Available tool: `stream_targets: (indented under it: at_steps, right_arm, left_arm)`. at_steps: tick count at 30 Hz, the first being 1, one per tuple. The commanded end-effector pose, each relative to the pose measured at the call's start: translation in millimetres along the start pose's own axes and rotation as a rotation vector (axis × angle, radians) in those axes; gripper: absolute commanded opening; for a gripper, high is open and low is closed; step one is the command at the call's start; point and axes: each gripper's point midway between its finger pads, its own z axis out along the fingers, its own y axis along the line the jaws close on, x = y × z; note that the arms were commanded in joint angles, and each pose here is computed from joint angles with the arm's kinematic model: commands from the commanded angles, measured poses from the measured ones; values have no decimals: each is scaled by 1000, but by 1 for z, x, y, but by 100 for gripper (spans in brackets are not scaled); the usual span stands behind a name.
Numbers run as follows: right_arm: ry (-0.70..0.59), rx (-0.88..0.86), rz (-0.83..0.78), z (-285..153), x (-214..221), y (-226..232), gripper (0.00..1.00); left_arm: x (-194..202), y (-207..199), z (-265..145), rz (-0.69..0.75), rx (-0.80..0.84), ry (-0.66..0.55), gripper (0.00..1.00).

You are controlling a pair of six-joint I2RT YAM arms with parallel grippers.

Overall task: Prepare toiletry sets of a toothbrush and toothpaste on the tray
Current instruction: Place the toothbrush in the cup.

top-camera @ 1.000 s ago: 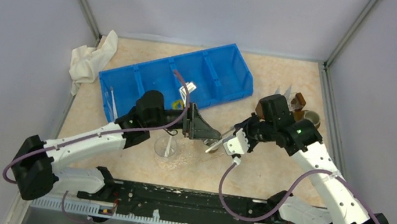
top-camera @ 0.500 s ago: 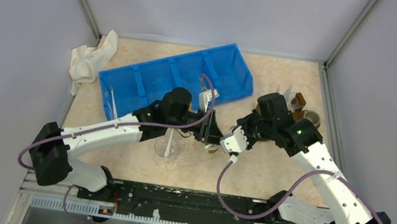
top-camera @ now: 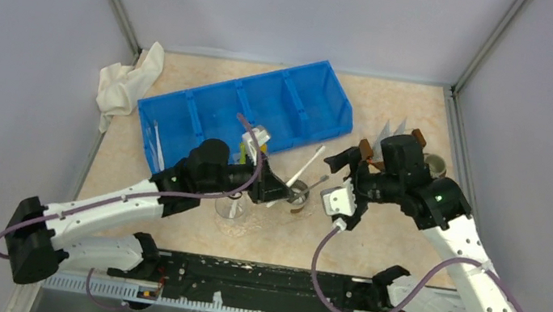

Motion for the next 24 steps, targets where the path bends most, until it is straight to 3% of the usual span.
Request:
stream_targets:
  at_steps: [1, 9, 17, 24]
  right_arm:
    - [-351, 65, 110, -33, -72, -7, 99]
    - [-621, 35, 526, -47, -107, -25, 99]
    - [-672, 35, 759, -39, -92, -47, 99]
    - [-715, 43, 856, -46, -79, -73, 98]
  left_arm:
    - [-36, -11, -24, 132, 50, -269, 0]
    - [-60, -13, -46, 332, 83, -510, 0]
    - [-102, -18, -61, 541, 26, -734, 0]
    - [-144, -34, -61, 722, 17, -952, 0]
